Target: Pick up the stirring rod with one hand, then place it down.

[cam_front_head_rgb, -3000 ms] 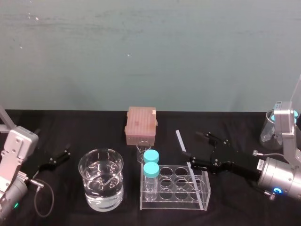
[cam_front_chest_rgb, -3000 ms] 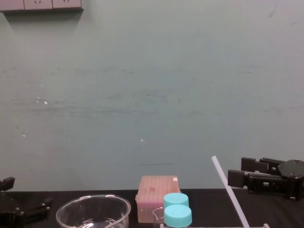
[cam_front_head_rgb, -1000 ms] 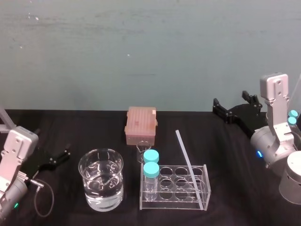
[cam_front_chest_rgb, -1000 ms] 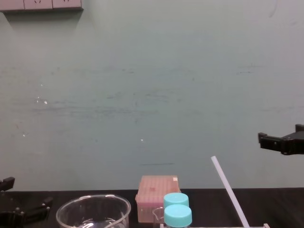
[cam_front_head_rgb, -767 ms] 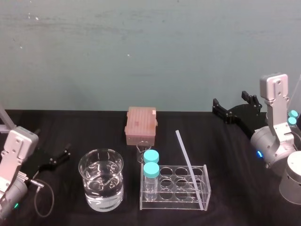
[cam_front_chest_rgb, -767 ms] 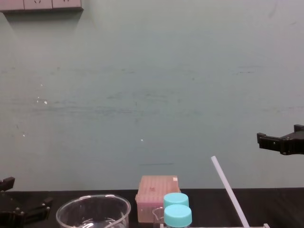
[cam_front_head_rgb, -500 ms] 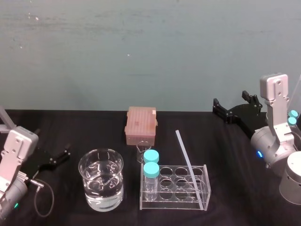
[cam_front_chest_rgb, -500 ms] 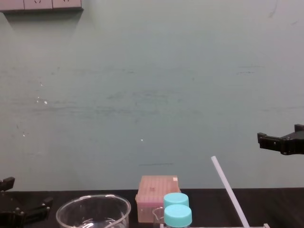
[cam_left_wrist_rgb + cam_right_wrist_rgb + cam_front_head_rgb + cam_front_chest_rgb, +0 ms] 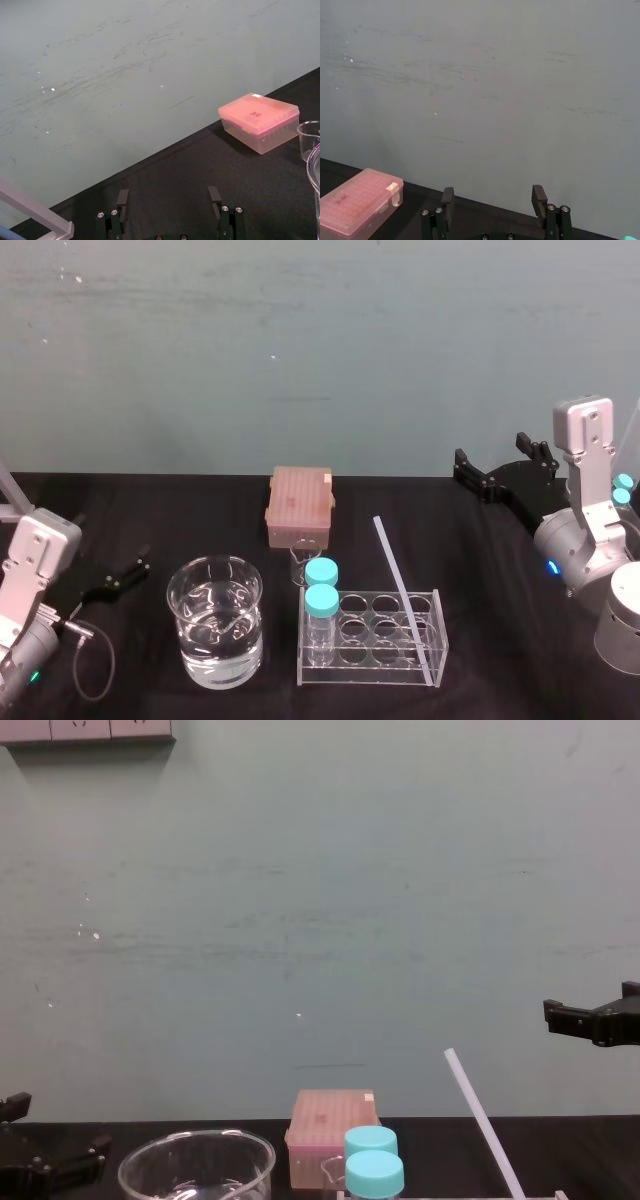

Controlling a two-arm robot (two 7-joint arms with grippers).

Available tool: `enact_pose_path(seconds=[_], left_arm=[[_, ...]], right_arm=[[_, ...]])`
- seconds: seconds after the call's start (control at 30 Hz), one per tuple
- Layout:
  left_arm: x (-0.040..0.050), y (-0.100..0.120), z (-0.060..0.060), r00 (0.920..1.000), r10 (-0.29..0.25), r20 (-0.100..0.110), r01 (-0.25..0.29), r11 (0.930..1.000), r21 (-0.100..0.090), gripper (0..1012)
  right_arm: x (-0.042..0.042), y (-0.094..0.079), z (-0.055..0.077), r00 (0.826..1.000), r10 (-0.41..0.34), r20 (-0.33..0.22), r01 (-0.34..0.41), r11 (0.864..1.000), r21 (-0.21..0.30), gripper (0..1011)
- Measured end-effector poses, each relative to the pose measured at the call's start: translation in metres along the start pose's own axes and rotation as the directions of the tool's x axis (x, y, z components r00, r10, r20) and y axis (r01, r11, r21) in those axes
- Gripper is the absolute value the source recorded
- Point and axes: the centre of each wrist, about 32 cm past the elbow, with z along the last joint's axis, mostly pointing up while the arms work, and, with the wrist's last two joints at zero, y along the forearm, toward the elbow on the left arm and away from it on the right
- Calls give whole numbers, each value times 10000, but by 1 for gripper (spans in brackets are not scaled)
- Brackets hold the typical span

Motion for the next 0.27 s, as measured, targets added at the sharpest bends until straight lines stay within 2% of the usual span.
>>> enact_pose_path(seconds=[0.27], left_arm=[[0, 0, 0, 10000, 0, 1, 0, 10000, 0, 1005]], right_arm=[[1, 0, 0, 10000, -9, 13, 9, 10000, 10, 1003]])
